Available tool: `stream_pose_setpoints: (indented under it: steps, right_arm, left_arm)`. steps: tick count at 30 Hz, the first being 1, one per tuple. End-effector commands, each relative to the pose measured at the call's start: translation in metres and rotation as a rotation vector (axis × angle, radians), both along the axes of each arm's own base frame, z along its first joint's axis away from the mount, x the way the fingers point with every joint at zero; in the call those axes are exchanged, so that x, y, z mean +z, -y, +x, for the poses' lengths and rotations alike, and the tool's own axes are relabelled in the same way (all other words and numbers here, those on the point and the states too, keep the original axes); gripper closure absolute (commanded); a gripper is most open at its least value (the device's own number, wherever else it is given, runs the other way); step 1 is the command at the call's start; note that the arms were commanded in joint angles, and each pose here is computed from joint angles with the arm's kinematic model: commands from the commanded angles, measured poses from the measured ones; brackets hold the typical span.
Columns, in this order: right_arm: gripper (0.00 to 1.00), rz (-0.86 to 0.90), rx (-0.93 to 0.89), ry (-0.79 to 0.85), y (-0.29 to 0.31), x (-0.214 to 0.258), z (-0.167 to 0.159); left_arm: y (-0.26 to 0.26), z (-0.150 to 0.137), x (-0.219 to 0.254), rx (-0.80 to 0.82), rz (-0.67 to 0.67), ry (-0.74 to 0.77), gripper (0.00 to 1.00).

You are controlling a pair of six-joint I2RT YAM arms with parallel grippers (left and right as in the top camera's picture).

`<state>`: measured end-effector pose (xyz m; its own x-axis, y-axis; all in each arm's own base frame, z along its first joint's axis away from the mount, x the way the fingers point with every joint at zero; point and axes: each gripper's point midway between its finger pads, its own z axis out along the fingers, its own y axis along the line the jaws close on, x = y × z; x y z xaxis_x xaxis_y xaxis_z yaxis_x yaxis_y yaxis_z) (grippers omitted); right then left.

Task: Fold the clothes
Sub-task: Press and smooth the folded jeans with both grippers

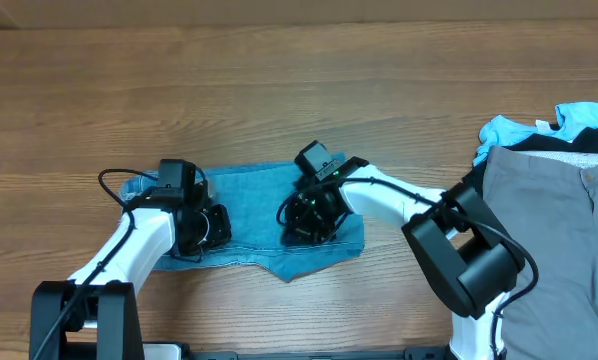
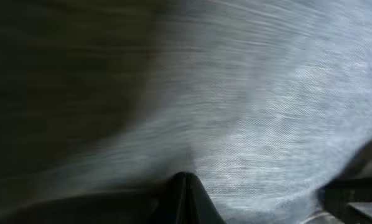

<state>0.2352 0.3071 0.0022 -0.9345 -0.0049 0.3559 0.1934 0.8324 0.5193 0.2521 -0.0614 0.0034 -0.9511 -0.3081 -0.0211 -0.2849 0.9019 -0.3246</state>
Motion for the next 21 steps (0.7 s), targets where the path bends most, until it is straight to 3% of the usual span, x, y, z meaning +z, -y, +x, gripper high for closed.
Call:
stream_pose_setpoints:
  steps: [1,10,15,21]
  right_arm:
    - [0.96,-0.195,-0.145,-0.089,0.064,-0.029,0.016]
    - [0.94,-0.238,-0.208,-0.136,0.141,-0.027,0.033]
    - [0.92,-0.137,-0.179,-0.079,0.146,-0.003,0.045]
    - [0.88,0.138,-0.092,0.182,0.106,0.076,0.075]
  left_arm:
    - [-0.06,-0.02,-0.015,0.168,0.216,-0.091,0.96]
    - [-0.102,-0.017,-0.009,0.277,0.202,-0.085,0.96]
    - [-0.082,0.026,0.034,0.195,0.007,0.042,0.95]
    - [-0.037,0.071,0.101,-0.021,-0.203,0.253,0.91]
